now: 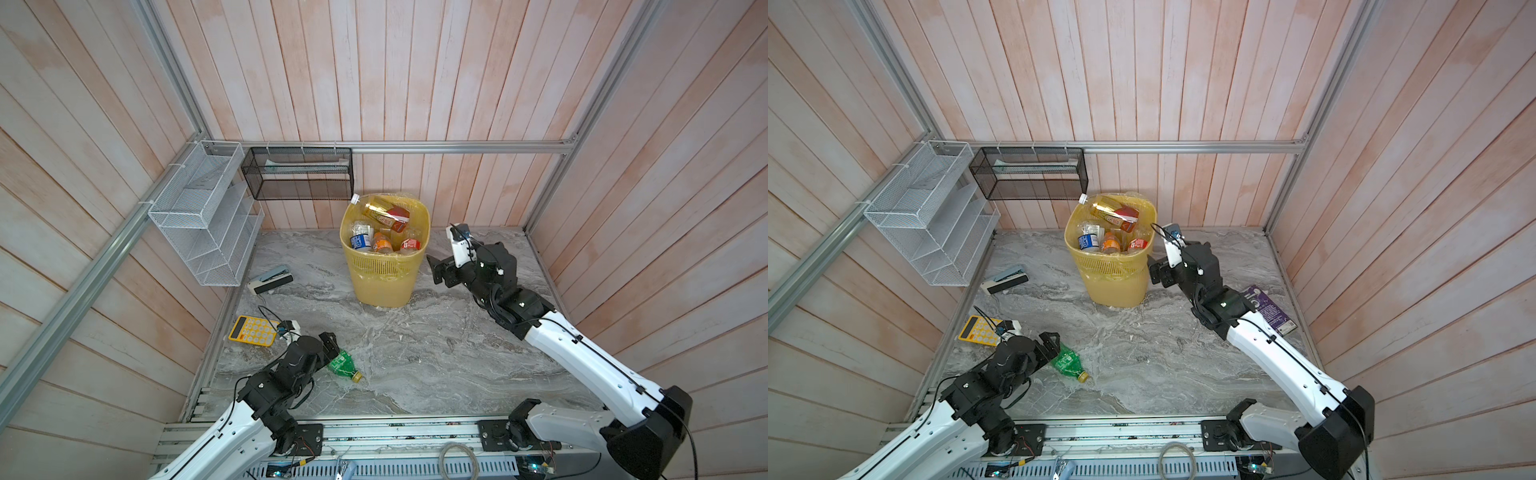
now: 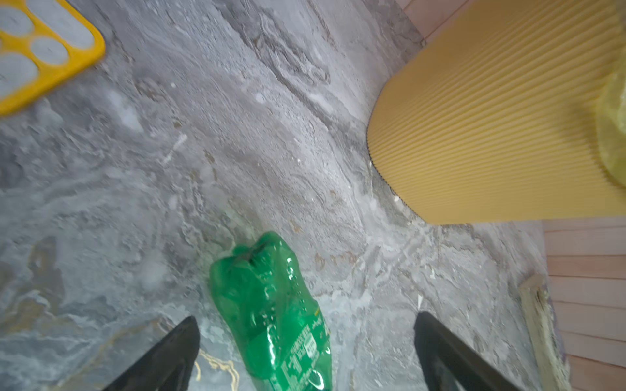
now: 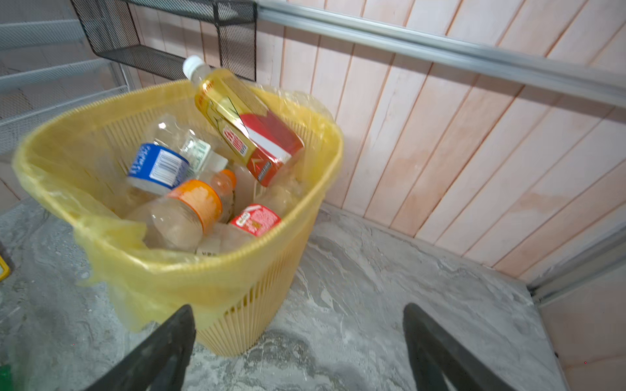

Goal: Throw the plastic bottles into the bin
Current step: 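Withdraw the right gripper toward the purple book while the left gripper reaches the green bottle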

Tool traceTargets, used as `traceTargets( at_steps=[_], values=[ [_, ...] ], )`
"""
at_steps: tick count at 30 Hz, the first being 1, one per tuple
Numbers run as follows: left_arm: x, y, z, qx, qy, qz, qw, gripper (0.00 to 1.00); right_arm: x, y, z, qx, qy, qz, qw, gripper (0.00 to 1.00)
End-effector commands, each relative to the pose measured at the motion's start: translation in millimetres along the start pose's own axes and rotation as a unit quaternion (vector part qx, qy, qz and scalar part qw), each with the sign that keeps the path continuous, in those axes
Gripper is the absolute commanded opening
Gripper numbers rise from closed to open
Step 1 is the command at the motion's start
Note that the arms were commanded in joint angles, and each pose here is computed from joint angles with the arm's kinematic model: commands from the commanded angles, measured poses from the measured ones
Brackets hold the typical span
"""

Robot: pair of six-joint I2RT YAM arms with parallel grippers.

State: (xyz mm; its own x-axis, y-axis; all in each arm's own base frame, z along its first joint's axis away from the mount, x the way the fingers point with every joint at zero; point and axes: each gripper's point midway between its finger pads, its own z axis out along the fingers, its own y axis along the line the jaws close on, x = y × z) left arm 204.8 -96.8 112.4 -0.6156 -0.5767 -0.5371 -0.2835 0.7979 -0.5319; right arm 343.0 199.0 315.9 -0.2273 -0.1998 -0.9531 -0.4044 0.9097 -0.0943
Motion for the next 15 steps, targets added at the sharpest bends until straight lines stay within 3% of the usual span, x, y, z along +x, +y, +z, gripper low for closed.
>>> traceTargets(
  at_steps=[1,6,15],
  values=[
    [16.0,9.6,4.5,-0.023,0.011,-0.027,0.999,1.00,12.4,-15.2,-12.8,0.023,-0.014,0.045,0.999,0.96],
    [39.8,15.3,10.8,-0.047,0.048,-0.021,0.998,1.00,51.7,-33.5,-28.8,0.049,0.002,0.074,0.996,0.96],
    [55.7,21.9,29.3,-0.061,0.054,-0.003,0.997,1.00,80.6,-47.8,-43.4,0.063,0.018,0.096,0.993,0.97]
  ],
)
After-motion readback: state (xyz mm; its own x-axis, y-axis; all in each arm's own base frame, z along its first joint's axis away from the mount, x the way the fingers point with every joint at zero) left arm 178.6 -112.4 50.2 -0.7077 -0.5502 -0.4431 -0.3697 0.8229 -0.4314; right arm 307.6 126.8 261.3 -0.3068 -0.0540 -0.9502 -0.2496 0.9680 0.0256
